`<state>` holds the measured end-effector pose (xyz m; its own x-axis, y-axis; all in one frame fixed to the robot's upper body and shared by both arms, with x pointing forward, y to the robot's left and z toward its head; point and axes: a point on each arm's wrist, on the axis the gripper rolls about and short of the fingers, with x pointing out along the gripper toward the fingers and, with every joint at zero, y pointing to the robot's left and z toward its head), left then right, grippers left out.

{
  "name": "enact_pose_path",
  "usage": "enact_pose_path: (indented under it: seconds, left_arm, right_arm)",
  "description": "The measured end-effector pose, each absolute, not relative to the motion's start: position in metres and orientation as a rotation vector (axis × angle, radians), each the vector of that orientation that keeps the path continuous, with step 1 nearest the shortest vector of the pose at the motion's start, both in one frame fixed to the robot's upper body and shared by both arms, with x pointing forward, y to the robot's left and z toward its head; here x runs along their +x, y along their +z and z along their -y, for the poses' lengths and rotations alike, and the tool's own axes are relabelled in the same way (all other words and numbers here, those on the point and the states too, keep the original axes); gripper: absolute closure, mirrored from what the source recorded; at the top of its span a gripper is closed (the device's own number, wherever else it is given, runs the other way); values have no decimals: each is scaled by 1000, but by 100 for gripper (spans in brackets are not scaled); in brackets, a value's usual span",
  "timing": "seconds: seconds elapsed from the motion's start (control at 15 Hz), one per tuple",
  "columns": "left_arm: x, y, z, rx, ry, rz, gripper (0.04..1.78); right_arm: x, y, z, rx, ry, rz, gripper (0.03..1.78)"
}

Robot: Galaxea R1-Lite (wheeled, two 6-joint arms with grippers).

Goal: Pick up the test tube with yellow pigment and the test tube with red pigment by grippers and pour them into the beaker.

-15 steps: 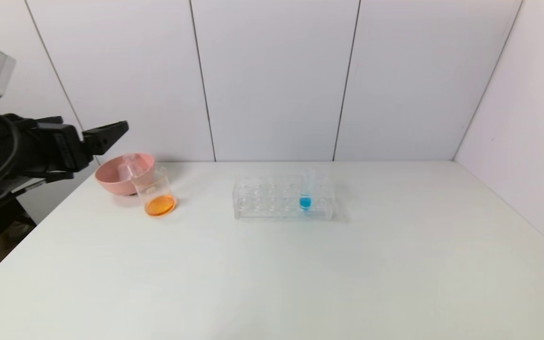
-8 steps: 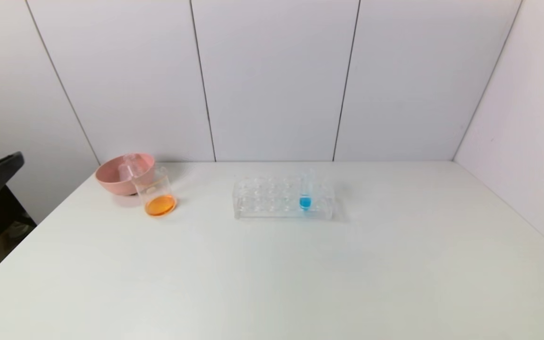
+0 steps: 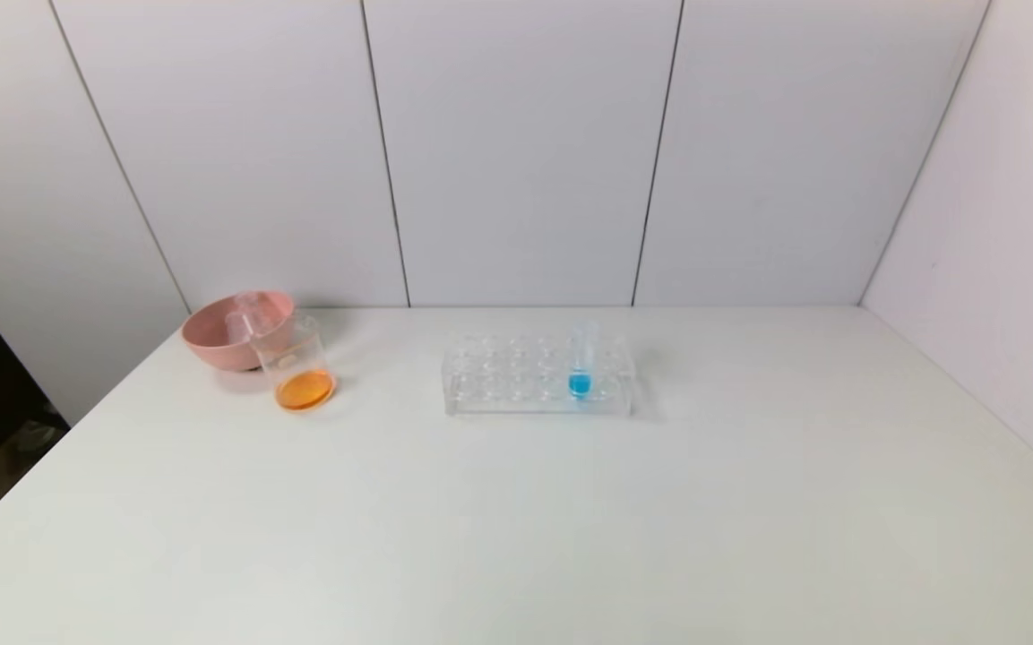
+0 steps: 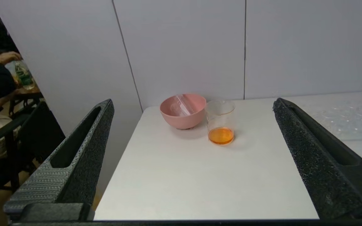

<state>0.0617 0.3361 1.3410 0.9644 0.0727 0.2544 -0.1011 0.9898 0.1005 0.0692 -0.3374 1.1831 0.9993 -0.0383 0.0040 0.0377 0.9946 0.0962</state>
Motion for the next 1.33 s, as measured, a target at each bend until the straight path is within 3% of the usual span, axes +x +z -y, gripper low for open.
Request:
enact_pose_path:
  seconds: [0.27,0.73,1.33]
  left_arm:
    - [29,1296,-335,121,22,304,6]
    - [66,1192,-334,83,-4,32,6]
    - [69,1183,-334,-55,-2,5,6]
  right_arm:
    - [69,1183,337,96,-38,5,10]
    - [69,1183,337,96,-38,6,10]
    - [69,1183,337,96,-38,5,10]
